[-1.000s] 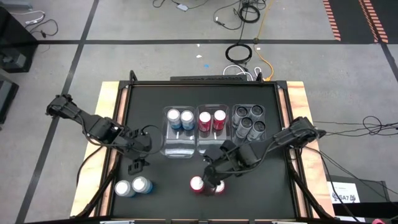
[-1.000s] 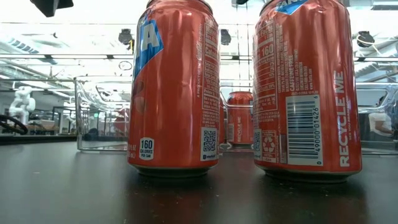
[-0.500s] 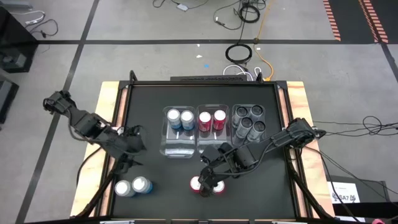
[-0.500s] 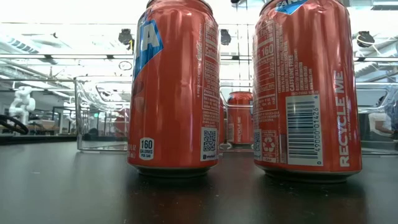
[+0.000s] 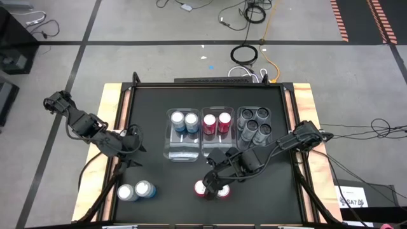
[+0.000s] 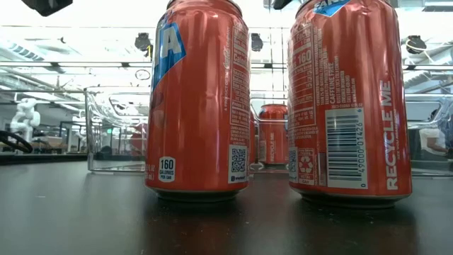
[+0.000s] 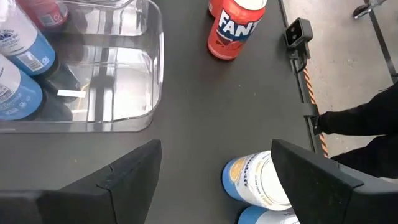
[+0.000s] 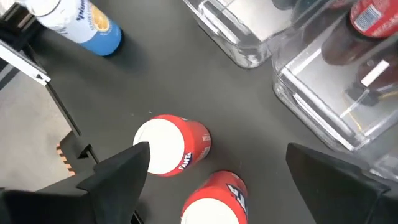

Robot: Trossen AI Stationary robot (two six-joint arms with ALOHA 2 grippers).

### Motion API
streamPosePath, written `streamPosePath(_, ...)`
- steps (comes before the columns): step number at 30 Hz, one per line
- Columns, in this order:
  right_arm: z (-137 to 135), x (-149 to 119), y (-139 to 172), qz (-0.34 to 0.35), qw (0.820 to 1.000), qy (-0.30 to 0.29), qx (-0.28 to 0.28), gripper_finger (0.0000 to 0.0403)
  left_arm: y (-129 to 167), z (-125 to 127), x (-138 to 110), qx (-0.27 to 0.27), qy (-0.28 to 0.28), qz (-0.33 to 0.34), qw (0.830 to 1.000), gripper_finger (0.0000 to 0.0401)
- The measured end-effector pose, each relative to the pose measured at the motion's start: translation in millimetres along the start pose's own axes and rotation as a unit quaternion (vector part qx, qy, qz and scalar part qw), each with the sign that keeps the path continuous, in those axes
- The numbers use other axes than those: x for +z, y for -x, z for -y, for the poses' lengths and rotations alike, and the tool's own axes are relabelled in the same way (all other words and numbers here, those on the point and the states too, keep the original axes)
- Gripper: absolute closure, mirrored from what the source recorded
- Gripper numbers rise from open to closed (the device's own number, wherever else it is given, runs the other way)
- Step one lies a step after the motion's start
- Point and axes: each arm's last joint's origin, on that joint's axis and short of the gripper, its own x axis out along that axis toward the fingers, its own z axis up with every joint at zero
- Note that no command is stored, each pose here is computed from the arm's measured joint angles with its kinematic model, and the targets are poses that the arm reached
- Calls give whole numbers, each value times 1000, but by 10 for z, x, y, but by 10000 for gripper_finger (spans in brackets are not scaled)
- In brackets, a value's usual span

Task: Sort soda cans
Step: Put the orange soda can into the center transparent bin

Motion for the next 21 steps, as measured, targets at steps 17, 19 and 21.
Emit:
streamPosePath(17, 14, -459, -257, -65, 995, -70, -23, 32, -10, -3, -7, 1, -1, -1, 1000, 87)
streamPosePath(19, 10, -488, -305, -66, 995, -68, -25, 32, -10, -3, -7, 1, -1, -1, 1000, 87)
streamPosePath(21, 3, -515, -372, -79, 994, -63, -30, 32, -10, -3, -8, 1, -1, -2, 1000, 87)
